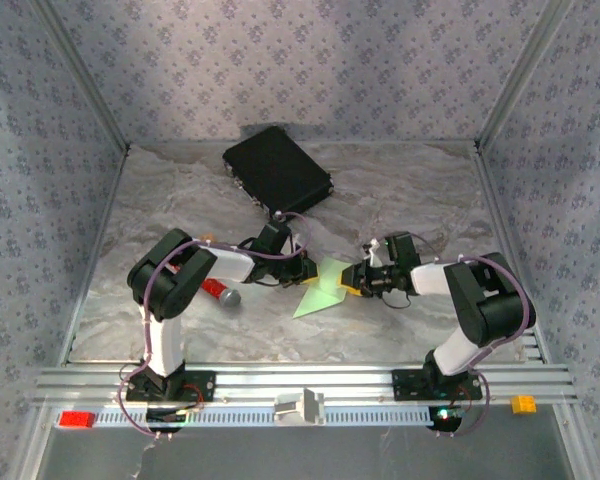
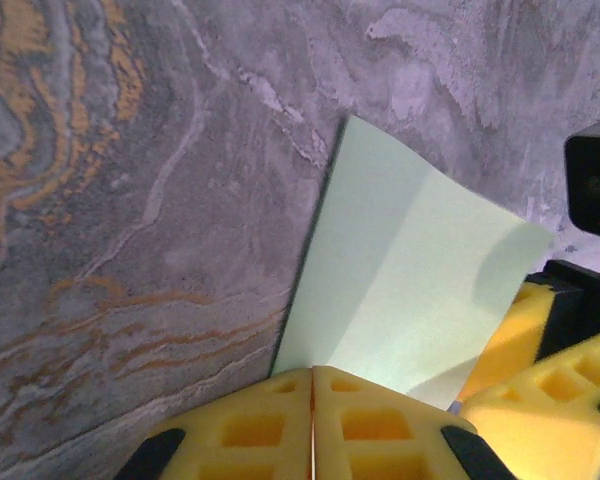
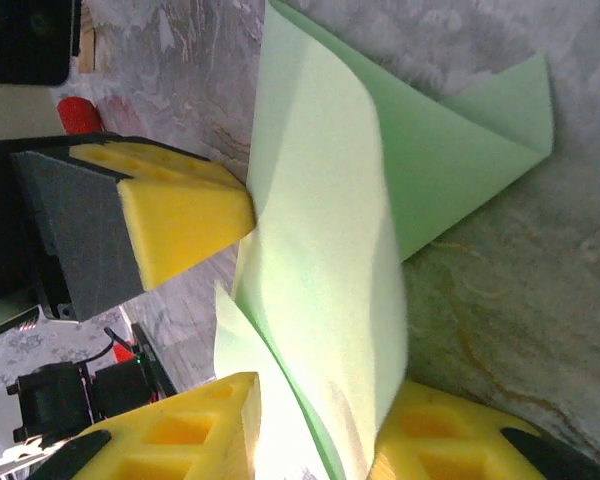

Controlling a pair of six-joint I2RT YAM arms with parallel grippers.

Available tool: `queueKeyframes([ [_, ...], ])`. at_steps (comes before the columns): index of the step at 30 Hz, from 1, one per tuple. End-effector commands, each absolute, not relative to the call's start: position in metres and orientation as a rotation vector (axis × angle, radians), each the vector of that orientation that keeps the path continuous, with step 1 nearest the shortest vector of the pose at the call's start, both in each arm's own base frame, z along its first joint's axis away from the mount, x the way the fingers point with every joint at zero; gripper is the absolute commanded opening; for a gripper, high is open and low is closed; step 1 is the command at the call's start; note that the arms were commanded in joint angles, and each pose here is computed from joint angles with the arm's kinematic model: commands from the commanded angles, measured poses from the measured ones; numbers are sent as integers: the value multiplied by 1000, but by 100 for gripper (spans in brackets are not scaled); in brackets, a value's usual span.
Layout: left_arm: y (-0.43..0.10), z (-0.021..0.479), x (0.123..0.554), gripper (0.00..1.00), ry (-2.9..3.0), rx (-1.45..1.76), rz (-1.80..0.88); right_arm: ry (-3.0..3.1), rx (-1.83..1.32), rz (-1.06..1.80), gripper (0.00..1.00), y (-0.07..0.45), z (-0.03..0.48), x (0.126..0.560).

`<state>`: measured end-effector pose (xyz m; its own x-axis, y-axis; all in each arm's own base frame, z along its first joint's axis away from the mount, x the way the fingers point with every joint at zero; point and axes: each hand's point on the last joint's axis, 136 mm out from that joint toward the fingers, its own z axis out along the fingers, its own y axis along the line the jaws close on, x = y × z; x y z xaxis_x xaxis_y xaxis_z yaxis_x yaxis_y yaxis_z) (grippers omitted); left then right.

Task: Fold a paper plane with a square sheet of paper (pick it up from the middle)
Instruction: Fold the wing for the fifth time at the center of the table.

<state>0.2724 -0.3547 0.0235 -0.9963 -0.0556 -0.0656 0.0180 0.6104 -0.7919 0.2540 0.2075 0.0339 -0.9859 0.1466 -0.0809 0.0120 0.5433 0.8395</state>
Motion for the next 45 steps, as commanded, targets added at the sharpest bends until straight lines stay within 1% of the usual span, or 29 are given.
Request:
queueKeyframes([
  [1,-346,-4,268,8,2795,-78,-1254,2593,204,1401,24,205,37,257],
  [3,-347,0,268,8,2782,-72,-1269,2579,216,1416,19,208,39,260],
  [6,-349,11,270,10,2748,-51,-1280,2564,239,1427,13,209,44,263],
  [10,-344,39,276,25,2660,-9,-1231,2550,270,1431,10,206,52,265],
  [14,-339,64,276,39,2600,98,-1114,2562,288,1445,8,206,59,268],
  [18,-343,79,259,45,2555,318,-917,2599,329,1456,7,204,62,270],
  [22,-345,78,237,49,2517,549,-636,2633,364,1465,6,203,66,274],
  [25,-350,74,220,52,2479,696,-480,2640,385,1469,6,203,68,275],
  [31,-353,58,207,54,2447,835,-250,2633,412,1478,7,201,71,277],
  [37,-360,44,202,54,2439,903,-142,2627,426,1479,7,201,74,281],
  [41,-354,40,205,52,2428,878,-50,2627,427,1479,7,201,74,281],
  [45,-352,38,206,47,2422,868,-28,2629,436,1480,7,201,73,281],
])
